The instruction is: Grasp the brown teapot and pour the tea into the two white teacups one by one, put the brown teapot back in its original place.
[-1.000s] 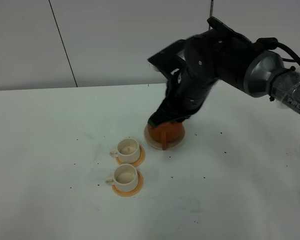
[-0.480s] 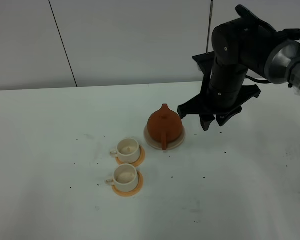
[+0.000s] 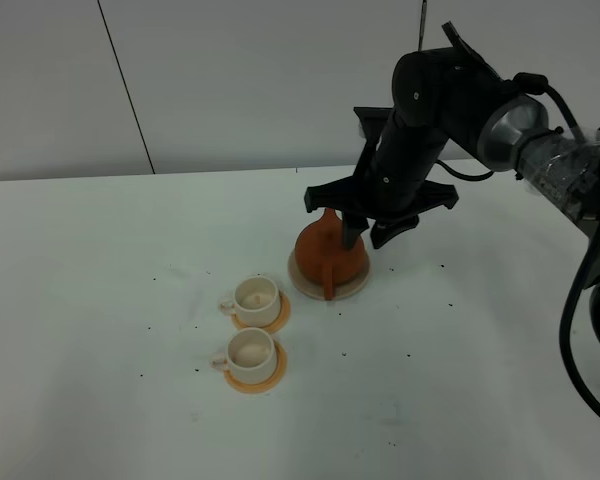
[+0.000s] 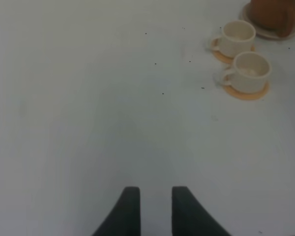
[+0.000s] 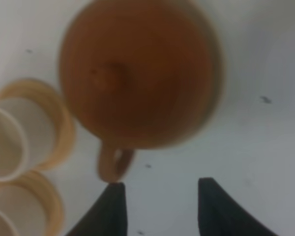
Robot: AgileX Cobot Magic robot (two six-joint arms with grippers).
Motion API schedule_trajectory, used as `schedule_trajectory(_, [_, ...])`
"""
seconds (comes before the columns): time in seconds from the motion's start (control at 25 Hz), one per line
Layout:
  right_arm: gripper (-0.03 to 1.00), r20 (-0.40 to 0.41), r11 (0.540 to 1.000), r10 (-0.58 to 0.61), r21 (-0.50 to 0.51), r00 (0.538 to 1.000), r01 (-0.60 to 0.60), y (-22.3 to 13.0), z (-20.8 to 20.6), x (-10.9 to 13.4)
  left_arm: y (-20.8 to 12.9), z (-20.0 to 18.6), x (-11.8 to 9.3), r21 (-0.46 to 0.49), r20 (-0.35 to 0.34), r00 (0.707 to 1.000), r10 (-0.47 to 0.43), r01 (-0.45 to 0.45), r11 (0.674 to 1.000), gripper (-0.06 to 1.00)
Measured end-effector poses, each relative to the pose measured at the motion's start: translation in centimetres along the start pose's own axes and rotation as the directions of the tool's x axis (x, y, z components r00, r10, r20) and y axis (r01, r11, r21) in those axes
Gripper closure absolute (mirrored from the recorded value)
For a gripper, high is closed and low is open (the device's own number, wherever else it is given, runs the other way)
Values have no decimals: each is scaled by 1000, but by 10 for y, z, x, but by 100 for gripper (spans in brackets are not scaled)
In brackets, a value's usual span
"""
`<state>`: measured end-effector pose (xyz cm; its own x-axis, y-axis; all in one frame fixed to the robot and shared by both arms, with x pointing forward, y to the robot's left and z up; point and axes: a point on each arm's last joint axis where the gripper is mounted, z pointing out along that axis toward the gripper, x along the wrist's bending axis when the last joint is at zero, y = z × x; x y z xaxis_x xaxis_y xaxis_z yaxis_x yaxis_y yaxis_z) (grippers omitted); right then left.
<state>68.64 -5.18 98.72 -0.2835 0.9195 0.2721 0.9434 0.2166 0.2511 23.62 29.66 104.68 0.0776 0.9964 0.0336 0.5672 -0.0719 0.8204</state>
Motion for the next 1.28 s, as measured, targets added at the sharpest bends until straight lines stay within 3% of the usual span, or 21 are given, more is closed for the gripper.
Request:
schedule_trajectory(0.64, [64, -111, 998, 67, 17, 992, -66, 2, 5, 10, 0, 0, 0, 0, 0, 1000, 0, 0, 1000, 71])
schedule_trajectory(1.0, [64, -105, 997, 70, 32, 992, -67, 1, 13, 7, 0, 0, 0, 0, 0, 1000, 0, 0, 1000, 71])
schedule_trajectory(1.28, [64, -41, 998, -15, 52, 999, 17, -5, 31, 13, 0, 0, 0, 0, 0, 1000, 0, 0, 1000, 71])
